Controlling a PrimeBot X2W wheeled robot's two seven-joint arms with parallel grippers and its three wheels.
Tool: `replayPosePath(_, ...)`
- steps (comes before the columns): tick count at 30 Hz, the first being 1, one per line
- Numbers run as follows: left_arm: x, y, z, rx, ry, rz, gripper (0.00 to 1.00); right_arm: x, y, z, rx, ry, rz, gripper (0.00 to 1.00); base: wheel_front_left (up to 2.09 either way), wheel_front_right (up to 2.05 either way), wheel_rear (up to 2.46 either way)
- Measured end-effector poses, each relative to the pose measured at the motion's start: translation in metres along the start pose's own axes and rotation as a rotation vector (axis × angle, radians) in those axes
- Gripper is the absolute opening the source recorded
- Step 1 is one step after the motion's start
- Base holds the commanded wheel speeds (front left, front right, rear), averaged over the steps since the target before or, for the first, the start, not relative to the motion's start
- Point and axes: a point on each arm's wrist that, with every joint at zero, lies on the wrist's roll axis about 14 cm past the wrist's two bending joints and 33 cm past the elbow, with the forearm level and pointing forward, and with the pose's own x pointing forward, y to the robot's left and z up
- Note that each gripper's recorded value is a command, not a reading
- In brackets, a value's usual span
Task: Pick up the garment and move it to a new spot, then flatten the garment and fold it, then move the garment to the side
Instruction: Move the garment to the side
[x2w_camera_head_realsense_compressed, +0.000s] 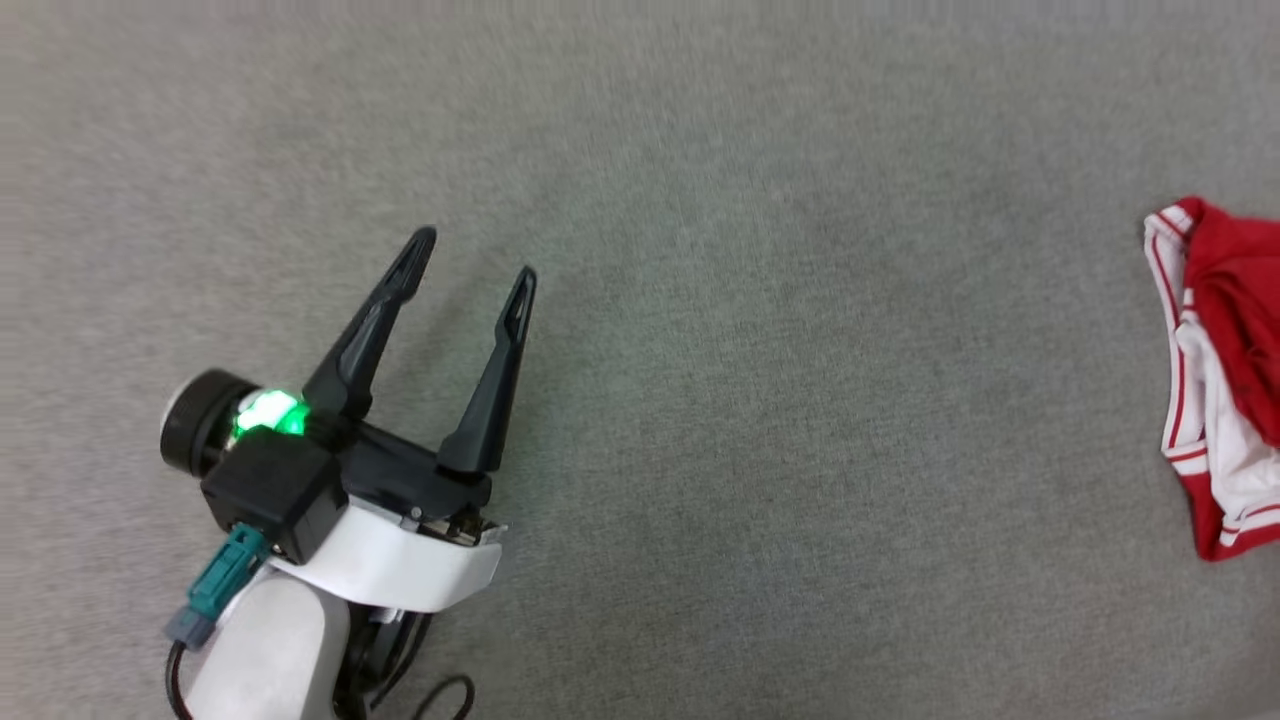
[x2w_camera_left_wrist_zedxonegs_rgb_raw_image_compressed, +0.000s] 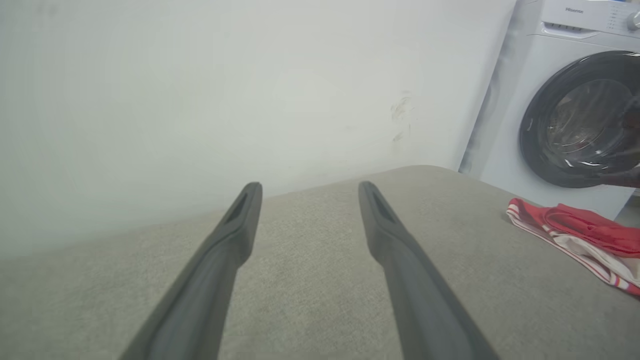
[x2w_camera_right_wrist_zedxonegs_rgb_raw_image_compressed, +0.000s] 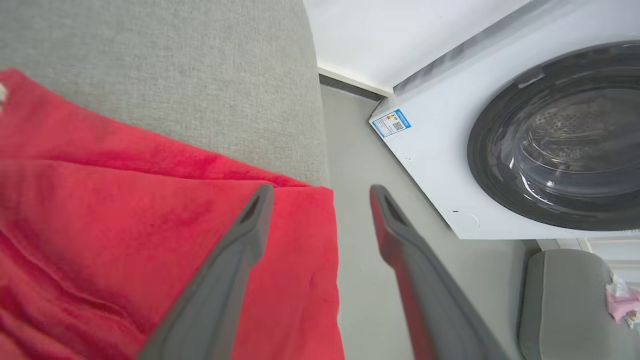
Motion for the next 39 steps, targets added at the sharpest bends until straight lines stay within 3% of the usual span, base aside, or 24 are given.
replayPosePath(8, -0.036, 0.017, 0.028, 0.051, -0.001, 0.145, 1.0, -0.056, 0.039, 0.11, 0.177, -0.404, 0.107, 1.0, 0.0, 0.0, 0.0)
replayPosePath(16, -0.094, 0.049, 0.059, 0.126, -0.011, 0.336, 1.0, -0.126, 0.093, 0.166, 0.412, -0.674, 0.292, 1.0, 0.0, 0.0, 0.0)
replayPosePath(25, -0.145, 0.064, 0.07, 0.148, -0.003, 0.473, 1.0, -0.168, 0.153, 0.158, 0.631, -0.731, 0.438, 1.0, 0.0, 0.0, 0.0)
replayPosePath(33, -0.163, 0.071, 0.069, 0.143, 0.002, 0.531, 1.0, -0.182, 0.189, 0.138, 0.661, -0.707, 0.494, 1.0, 0.0, 0.0, 0.0)
replayPosePath(39, -0.161, 0.066, 0.069, 0.148, 0.001, 0.512, 1.0, -0.183, 0.19, 0.134, 0.682, -0.709, 0.484, 1.0, 0.0, 0.0, 0.0)
